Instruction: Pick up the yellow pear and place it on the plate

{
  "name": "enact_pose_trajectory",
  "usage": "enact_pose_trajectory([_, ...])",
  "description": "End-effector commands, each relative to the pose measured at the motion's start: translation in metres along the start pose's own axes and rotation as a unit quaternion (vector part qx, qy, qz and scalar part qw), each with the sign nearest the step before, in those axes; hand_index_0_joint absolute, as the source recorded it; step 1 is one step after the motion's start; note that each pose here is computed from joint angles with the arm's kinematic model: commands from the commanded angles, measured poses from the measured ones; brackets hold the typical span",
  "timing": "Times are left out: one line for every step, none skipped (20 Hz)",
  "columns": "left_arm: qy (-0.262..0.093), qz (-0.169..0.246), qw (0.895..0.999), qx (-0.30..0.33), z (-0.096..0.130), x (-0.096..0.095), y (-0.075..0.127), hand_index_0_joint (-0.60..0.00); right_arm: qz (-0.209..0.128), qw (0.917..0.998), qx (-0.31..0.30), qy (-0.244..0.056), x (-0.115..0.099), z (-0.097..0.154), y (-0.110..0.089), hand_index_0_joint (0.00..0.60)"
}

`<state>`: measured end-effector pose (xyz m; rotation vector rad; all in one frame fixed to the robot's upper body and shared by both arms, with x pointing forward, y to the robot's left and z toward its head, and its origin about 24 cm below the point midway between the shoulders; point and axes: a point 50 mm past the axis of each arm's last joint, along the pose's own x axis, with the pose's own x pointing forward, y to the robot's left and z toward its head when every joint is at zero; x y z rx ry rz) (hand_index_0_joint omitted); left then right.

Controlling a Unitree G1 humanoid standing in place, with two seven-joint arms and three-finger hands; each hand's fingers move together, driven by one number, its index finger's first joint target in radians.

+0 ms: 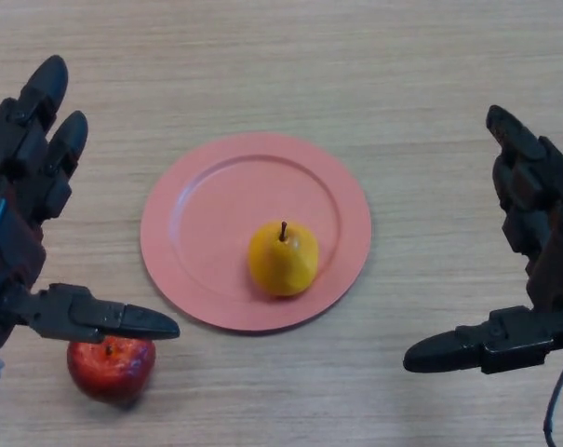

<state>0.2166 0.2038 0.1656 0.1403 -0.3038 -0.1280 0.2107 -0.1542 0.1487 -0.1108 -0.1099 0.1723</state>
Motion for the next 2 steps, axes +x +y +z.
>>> enact_pose_trajectory([-0.085, 0.004, 0.995, 0.058, 0.0302, 0.0016, 0.0081, 0.000, -0.009, 0.9952, -0.018, -0.096, -0.0039, 0.0273, -0.0059, 0.000])
enact_pose_trajectory([-0.084, 0.002, 0.995, 0.062, 0.0299, 0.0016, 0.0081, 0.000, -0.005, 0.9952, -0.017, -0.096, -0.0039, 0.0270, -0.0054, 0.000])
